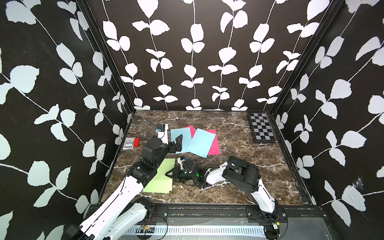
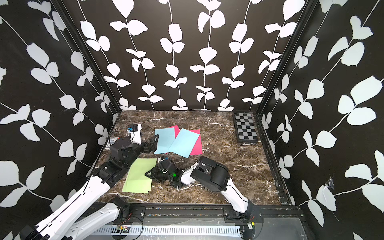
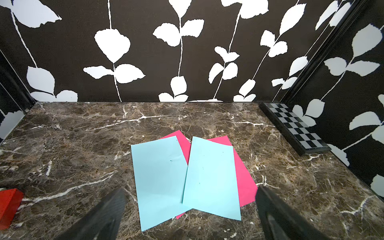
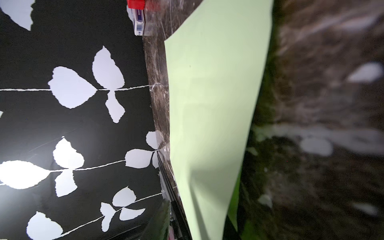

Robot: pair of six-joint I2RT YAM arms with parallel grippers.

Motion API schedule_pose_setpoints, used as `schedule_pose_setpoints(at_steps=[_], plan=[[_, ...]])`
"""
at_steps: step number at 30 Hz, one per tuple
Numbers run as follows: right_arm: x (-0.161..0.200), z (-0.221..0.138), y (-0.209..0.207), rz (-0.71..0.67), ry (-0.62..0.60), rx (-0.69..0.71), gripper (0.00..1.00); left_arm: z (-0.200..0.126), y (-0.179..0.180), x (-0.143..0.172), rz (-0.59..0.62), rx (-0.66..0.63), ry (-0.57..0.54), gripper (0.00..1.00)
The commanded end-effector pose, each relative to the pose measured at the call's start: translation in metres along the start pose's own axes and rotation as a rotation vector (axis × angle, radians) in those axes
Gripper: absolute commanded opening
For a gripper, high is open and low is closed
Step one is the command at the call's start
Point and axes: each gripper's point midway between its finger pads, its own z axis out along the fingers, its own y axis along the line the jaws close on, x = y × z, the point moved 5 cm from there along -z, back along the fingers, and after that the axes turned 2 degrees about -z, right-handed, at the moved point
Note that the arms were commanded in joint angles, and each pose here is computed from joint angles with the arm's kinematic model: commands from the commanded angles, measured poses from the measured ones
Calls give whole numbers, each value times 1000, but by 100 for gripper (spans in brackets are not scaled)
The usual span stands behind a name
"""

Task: Sort the scattered colored papers by color
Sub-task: Place the colored paper.

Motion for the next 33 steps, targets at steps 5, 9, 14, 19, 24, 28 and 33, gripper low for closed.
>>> schedule_pose_setpoints(at_steps=[5, 9, 14, 19, 24, 28, 33], plan=[[6, 0, 27, 130, 10, -2, 34, 2, 1, 3, -9, 9, -14, 99], [8, 0, 25, 140, 15, 18, 34, 3, 2, 4, -12, 12, -18, 99], [8, 3, 26, 139, 18, 31, 34, 3, 2, 3, -12, 17, -21, 99], [8, 10, 27, 139, 35, 29, 34, 3, 3, 4, -16, 15, -20, 99], [7, 13, 23, 147, 32, 27, 34, 3, 5, 7, -21, 11, -16, 99], [7, 11, 19, 155, 28, 35, 34, 1, 6, 7, -23, 13, -21, 99], [9, 7, 17, 153, 40, 71, 34, 3, 5, 7, -25, 21, -19, 99]])
